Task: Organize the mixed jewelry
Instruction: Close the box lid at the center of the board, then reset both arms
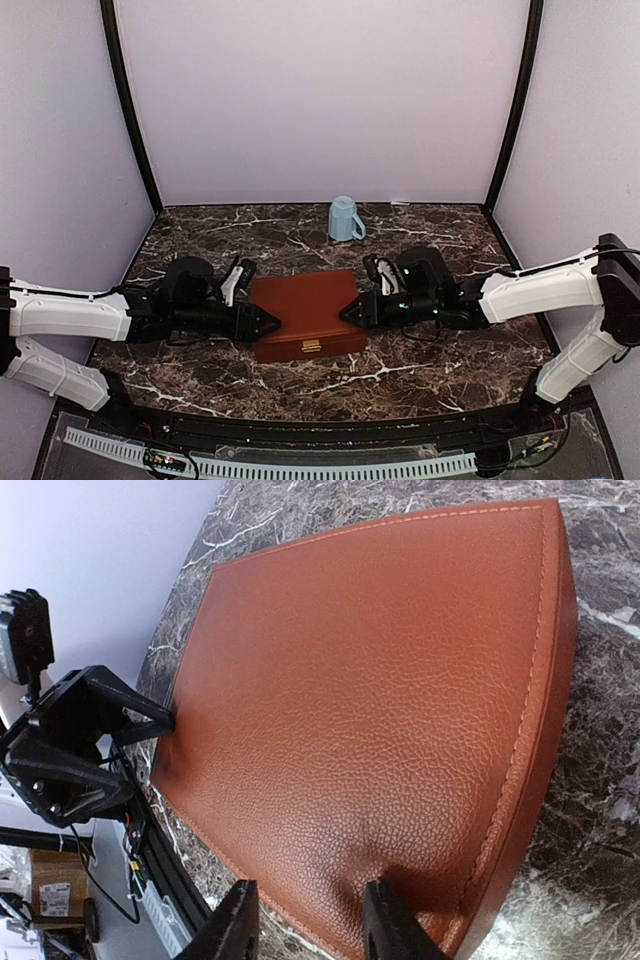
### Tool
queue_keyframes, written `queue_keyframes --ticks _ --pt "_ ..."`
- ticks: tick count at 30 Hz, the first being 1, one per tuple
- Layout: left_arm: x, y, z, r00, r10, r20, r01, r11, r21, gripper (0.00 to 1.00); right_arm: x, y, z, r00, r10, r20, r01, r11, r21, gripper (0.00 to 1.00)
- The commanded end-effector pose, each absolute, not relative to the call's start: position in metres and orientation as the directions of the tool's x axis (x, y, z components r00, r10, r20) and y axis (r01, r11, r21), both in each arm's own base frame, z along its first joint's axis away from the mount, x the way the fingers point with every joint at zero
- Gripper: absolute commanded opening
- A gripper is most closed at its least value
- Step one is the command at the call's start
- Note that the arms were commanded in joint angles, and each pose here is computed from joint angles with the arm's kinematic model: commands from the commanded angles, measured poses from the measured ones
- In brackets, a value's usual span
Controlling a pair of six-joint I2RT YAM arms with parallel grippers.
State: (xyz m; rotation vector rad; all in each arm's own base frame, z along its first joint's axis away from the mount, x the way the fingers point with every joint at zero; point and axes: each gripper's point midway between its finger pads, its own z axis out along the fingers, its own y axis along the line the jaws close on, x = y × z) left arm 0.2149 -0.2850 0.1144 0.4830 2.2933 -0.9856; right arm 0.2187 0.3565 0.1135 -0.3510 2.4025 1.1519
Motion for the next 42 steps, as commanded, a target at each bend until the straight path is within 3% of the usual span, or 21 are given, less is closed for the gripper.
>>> queue_keyframes --ticks 1,3,7,14,20,26,33,36,42 --pt "0.219 -0.278 0.104 -0.763 0.143 -0.631 0.522 0.712 -0.470 0.73 0.227 0.352 0.130 -0.813 -0.052 -0.579 -0.464 0.657 0.593 0.44" --pt "0.233 -0.285 0.120 -0.725 0.133 -0.676 0.545 0.712 -0.444 0.86 0.242 0.351 0.147 -0.769 -0.019 -0.639 -0.483 0.674 0.560 0.58" --pt "0.276 -0.287 0.137 -0.679 0.105 -0.726 0.538 0.745 -0.395 0.92 0.274 0.348 0.170 -0.704 0.028 -0.709 -0.493 0.699 0.518 0.80" --pt "0.384 -0.217 0.123 -0.629 -0.029 -0.777 0.377 0.863 -0.337 0.92 0.348 0.304 0.171 -0.640 0.111 -0.761 -0.423 0.775 0.469 0.85" --pt "0.435 -0.116 0.128 -0.524 -0.158 -0.837 0.181 0.940 -0.290 0.92 0.404 0.196 0.158 -0.569 0.193 -0.799 -0.258 0.881 0.397 0.86" --pt "0.424 -0.006 0.148 -0.346 -0.290 -0.892 -0.037 0.954 -0.296 0.93 0.417 0.088 0.174 -0.441 0.270 -0.856 -0.107 0.931 0.349 0.86" --pt "0.360 0.075 0.158 -0.200 -0.198 -0.960 -0.394 0.913 -0.106 0.96 0.388 0.002 0.186 -0.237 0.319 -0.918 0.078 0.948 0.310 0.87" --pt "0.343 0.080 0.149 -0.184 -0.150 -0.971 -0.416 0.907 -0.061 0.96 0.366 -0.030 0.183 -0.146 0.272 -0.951 0.187 0.952 0.243 0.86" --pt "0.355 0.047 0.170 -0.033 -0.047 -0.998 -0.205 0.978 -0.039 0.97 0.348 -0.050 0.174 -0.066 0.215 -0.974 0.278 0.942 0.189 0.92"
